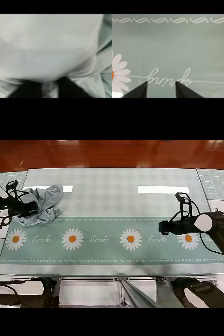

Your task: Fold the shirts.

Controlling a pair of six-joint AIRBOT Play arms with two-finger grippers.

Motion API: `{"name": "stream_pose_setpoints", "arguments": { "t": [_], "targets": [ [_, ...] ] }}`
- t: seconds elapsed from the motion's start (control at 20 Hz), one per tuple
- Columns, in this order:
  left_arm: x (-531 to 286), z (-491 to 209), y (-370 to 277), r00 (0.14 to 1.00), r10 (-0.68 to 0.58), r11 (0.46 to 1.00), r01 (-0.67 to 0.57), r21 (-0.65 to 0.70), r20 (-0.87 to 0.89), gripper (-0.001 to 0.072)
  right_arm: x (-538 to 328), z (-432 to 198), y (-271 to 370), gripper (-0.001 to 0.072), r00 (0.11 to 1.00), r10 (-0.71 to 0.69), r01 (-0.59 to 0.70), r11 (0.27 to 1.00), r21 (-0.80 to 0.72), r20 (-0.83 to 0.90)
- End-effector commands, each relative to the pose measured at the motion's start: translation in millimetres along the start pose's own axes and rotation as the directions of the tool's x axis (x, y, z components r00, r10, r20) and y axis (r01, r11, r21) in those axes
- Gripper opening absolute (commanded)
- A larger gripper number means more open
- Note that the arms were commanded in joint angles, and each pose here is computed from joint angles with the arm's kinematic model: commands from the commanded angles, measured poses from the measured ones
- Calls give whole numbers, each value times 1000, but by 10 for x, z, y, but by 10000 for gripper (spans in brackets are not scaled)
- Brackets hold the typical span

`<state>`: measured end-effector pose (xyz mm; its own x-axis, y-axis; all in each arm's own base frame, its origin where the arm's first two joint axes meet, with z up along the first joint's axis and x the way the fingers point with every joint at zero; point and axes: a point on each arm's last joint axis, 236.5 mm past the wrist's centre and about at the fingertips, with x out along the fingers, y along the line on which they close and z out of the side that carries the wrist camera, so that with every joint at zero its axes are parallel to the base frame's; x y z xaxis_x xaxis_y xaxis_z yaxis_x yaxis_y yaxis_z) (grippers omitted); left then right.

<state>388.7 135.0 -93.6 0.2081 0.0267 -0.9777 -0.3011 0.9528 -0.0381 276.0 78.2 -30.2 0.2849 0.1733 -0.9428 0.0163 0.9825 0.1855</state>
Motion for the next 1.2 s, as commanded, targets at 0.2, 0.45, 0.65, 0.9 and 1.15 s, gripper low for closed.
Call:
{"name": "stream_pose_setpoints", "arguments": {
  "t": [0.2,0.45,0.65,0.9,1.15],
  "targets": [
    [-974,703,-532,947,-209,974,223,-31,242,20,-3,5,78,406,999,33,-33,999,17,3],
    [-2866,1100,-1154,722,-370,925,348,155,584,19,-44,-44,88,406,999,37,-37,999,19,-10],
    [-4241,874,-1564,516,-453,890,311,334,727,19,-374,77,148,405,991,64,-64,998,-5,115],
    [-5623,307,-2234,247,-637,769,280,575,731,19,-978,164,228,405,942,113,-111,994,-22,317],
    [-6699,-266,-2650,-57,-756,613,291,735,653,19,-1386,153,238,405,885,135,-142,990,-18,446]
  ]
}}
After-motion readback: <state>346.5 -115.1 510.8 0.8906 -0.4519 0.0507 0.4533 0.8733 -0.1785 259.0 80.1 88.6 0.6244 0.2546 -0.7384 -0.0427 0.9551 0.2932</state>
